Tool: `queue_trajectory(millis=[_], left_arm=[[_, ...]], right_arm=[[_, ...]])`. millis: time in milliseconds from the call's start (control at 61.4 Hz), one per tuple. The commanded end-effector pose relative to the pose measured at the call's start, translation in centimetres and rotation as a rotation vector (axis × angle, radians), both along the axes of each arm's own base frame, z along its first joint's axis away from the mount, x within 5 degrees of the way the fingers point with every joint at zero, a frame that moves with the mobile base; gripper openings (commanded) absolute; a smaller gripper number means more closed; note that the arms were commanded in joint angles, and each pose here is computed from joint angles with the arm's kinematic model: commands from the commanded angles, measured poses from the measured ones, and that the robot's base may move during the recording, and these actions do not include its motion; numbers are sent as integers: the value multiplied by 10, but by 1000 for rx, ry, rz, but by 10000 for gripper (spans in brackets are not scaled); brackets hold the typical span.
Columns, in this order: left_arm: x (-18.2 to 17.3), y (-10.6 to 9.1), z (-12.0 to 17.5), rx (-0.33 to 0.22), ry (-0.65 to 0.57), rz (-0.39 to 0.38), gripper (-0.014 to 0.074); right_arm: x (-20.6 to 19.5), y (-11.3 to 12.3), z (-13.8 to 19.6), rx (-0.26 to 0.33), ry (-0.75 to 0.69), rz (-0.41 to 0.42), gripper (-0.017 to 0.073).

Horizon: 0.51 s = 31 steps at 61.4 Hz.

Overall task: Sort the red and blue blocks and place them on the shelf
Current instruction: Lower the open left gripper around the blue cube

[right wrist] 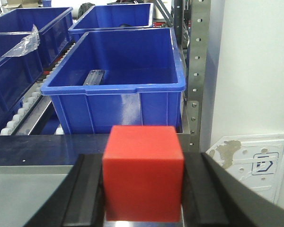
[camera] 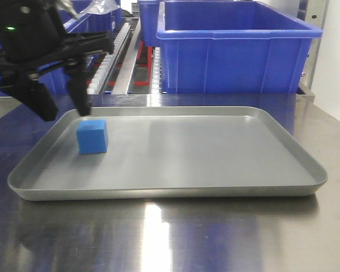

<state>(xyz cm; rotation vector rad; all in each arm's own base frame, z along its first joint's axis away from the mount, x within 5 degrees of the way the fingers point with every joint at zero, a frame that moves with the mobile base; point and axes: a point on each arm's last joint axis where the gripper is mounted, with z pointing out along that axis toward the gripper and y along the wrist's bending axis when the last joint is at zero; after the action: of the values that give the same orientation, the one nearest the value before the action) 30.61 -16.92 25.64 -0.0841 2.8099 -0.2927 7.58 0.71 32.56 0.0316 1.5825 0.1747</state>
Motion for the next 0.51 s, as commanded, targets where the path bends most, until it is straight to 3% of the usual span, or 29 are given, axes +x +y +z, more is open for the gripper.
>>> queue_trajectory(millis=[0, 147, 326, 489], left_arm=[[6, -5, 22, -15, -10, 41, 538], [16, -14, 19, 22, 52, 50, 552], [20, -33, 20, 15, 39, 13, 551], [21, -39, 18, 22, 51, 4, 550]], right_arm=[[-2, -1, 17, -10, -108, -10, 50], [-2, -1, 17, -10, -108, -10, 50], [-2, -1, 17, -10, -108, -10, 50], [-2, -1, 17, -10, -108, -10, 50]])
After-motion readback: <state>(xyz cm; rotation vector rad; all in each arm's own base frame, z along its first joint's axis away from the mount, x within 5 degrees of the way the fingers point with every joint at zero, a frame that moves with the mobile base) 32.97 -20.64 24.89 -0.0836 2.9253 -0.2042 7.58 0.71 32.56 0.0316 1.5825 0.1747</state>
